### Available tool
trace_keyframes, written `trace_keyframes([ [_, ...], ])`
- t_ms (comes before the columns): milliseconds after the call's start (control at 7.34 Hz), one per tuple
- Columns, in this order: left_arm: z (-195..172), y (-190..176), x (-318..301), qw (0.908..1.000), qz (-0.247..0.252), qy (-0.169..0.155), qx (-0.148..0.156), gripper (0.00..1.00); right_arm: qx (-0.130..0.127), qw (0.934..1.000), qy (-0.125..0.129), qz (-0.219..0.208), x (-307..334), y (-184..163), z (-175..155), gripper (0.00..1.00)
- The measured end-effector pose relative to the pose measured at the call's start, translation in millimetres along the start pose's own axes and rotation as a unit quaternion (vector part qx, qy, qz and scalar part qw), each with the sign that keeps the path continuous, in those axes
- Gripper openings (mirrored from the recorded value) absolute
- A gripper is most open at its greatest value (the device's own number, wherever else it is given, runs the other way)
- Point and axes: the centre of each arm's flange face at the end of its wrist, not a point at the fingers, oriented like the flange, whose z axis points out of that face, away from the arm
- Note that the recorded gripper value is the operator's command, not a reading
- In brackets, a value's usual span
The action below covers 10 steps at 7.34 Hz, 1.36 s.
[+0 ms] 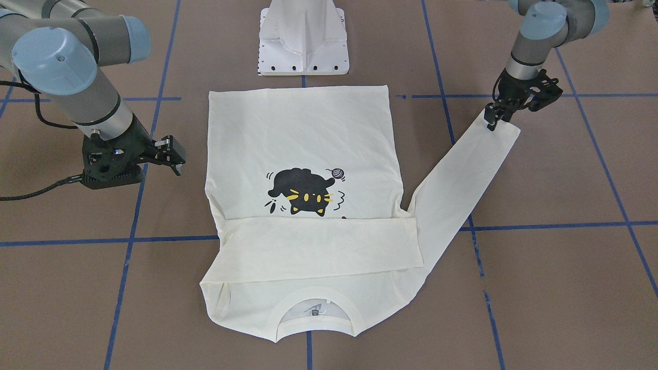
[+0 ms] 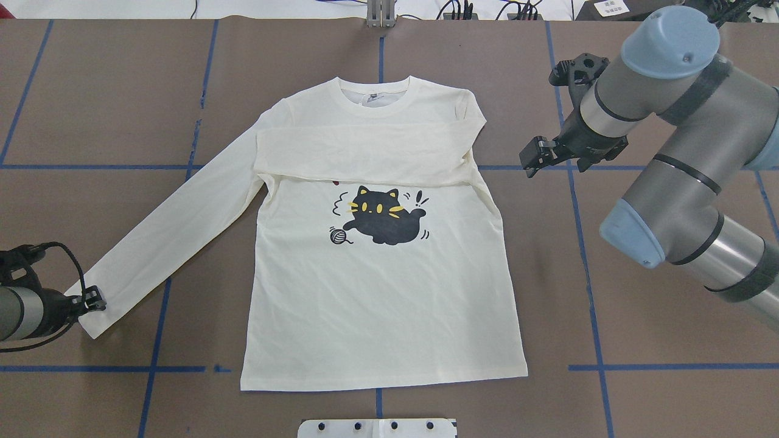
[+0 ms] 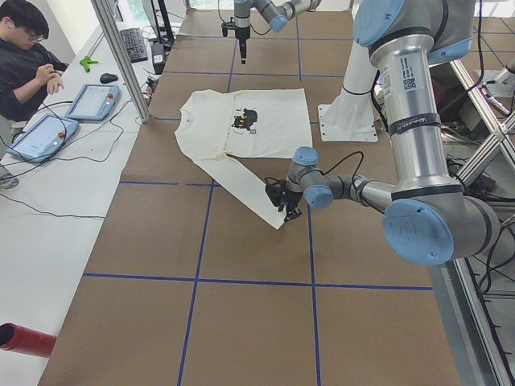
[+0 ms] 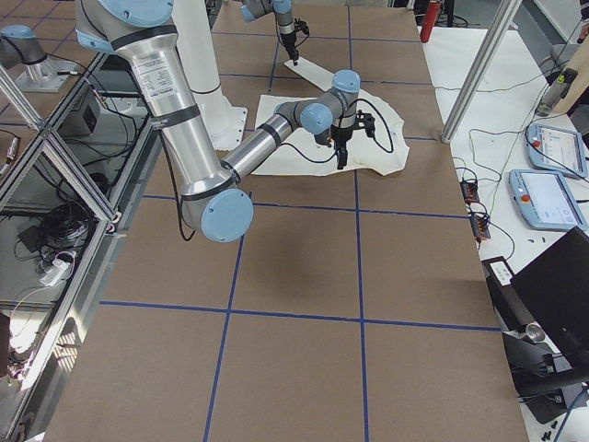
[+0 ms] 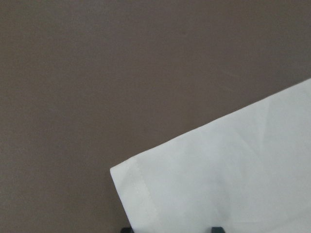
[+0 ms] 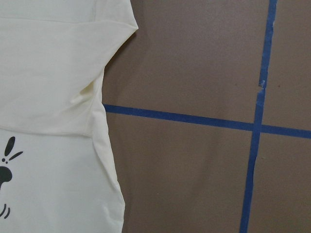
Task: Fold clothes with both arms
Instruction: 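Grasp the other sleeve cuff with the left gripper, then carry the sleeve across the chest with the left gripper and release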
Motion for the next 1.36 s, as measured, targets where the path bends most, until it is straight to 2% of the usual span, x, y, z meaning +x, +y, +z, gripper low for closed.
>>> trace_keyframes([
  [409, -20, 5, 17, 0.9999, 0.000, 0.010, -0.005, 0.00, 0.000, 1.0000, 0.001, -0.003, 0, -1, 1, 1.00],
  [681, -50, 13, 49, 0.9999, 0.002, 0.004, -0.014, 0.00, -0.001, 1.0000, 0.002, -0.003, 1, -1, 1, 1.00],
  [818, -61, 6, 76, 1.0000, 0.003, 0.002, -0.009, 0.00, 0.000, 1.0000, 0.002, -0.002, 2, -1, 1, 1.00],
  [954, -74, -16, 111, 0.9999, 0.007, 0.005, 0.010, 0.00, -0.001, 1.0000, 0.002, 0.000, 3, -1, 1, 1.00],
  [1363, -98, -122, 245, 0.9968, 0.008, 0.024, 0.076, 0.00, -0.005, 0.9998, 0.010, 0.014, 27, 12, 3, 1.00],
])
